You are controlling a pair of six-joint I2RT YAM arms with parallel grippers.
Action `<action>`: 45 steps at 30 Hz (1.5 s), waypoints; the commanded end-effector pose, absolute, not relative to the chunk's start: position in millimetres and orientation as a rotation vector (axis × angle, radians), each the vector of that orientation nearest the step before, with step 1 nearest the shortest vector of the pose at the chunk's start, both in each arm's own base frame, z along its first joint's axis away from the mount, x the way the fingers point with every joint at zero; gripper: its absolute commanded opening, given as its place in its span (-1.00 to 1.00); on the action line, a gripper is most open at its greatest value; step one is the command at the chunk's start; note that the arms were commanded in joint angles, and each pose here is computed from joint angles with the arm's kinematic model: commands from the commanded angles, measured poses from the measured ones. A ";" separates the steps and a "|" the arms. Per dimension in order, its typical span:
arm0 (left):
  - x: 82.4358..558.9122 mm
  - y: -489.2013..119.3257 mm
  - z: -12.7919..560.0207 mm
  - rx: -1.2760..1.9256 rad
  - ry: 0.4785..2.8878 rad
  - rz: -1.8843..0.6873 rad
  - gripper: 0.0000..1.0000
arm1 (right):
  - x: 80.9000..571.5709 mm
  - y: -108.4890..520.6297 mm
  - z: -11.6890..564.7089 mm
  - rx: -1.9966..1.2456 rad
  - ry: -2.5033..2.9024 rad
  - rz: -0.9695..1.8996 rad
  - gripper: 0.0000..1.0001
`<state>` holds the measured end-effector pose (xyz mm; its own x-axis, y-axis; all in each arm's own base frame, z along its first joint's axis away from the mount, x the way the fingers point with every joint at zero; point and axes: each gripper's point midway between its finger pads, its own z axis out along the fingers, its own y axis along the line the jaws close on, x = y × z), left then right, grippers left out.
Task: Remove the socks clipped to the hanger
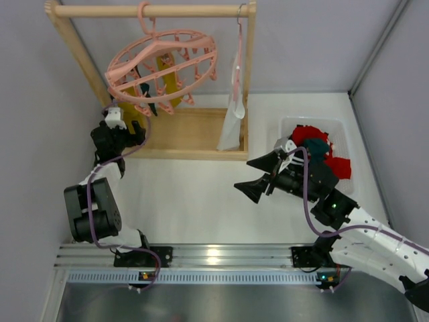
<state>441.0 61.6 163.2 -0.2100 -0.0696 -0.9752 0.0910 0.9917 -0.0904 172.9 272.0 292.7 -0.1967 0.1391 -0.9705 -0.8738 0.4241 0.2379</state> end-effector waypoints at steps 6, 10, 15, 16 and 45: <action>470.1 84.0 189.5 0.080 1.707 -0.027 0.97 | 161.4 274.3 304.2 -0.744 1.408 1.108 0.99; 480.1 83.6 197.4 0.122 1.687 -0.023 0.97 | 160.5 275.5 304.6 -0.752 1.401 1.117 0.99; 494.1 82.0 199.2 0.140 1.680 -0.059 0.97 | 160.6 277.9 302.9 -0.760 1.402 1.117 0.99; 495.6 79.9 196.9 0.136 1.684 -0.078 0.97 | 160.4 278.3 302.8 -0.762 1.402 1.119 0.99; 396.5 7.2 219.4 -0.611 1.456 -0.197 -1.00 | 165.7 276.6 325.1 -0.650 1.394 1.140 0.97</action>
